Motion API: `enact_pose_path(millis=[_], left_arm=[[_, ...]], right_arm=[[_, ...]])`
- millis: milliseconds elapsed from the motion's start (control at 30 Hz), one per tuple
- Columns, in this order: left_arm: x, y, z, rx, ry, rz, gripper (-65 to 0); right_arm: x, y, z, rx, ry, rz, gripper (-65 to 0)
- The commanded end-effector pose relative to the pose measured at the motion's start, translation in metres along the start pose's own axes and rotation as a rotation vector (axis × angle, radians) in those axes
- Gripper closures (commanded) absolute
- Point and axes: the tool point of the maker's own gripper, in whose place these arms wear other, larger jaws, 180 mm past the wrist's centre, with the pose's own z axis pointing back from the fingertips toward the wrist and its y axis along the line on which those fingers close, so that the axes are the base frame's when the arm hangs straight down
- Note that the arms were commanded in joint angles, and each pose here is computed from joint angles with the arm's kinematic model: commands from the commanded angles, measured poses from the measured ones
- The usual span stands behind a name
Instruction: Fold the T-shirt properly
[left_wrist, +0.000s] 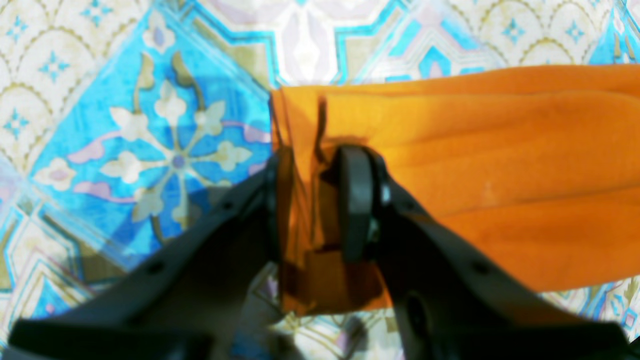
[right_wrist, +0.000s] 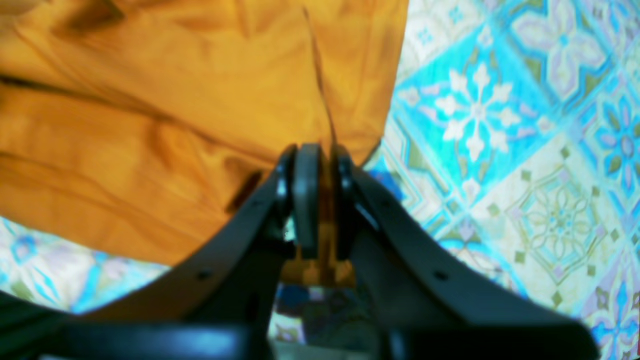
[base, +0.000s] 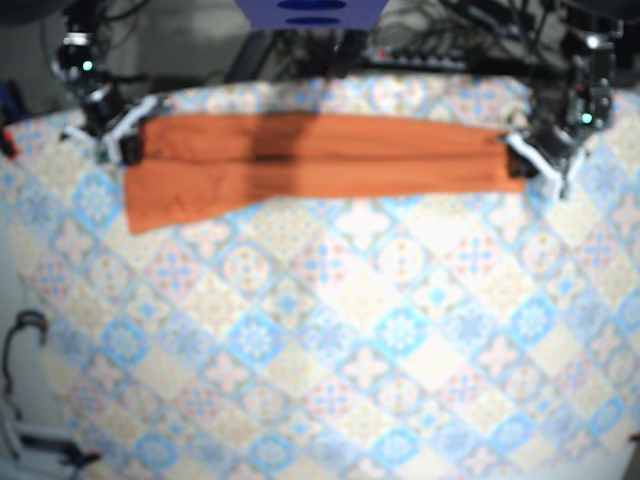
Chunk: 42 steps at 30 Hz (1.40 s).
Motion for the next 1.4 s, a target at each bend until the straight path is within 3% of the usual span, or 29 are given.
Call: enact_pose_path(millis=[0, 467, 700, 900, 1167, 1367], left_arm=[[0.002, 0.006, 0.001, 0.022, 0.005, -0.011, -16.2], [0.000, 0.003, 0.000, 0.017, 0.006, -0.004, -16.0], [-0.001, 0.003, 0.001, 0.017, 0.009, -0.004, -16.0], [-0.001, 0.003, 0.001, 0.017, 0.009, -0.004, -16.0], [-0.001, 0.003, 0.001, 0.016, 0.009, -0.005, -16.0], [-0.001, 0.003, 0.001, 0.016, 0.009, -0.005, -16.0]], right_arm=[[0.010, -0.005, 0.004, -0.018, -0.039, -0.001, -3.9], [0.006, 0.006, 0.011, -0.024, -0.044, -0.038, -4.7], [0.019, 0.005, 0.011, -0.027, -0.076, -0.023, -19.2], [0.026, -0.003, 0.011, -0.047, -0.093, -0.021, -25.9], [0.025, -0.038, 0.008, -0.136, -0.096, -0.054, -26.3], [0.016, -0.037, 0.003, -0.130, -0.076, -0.071, -26.3]])
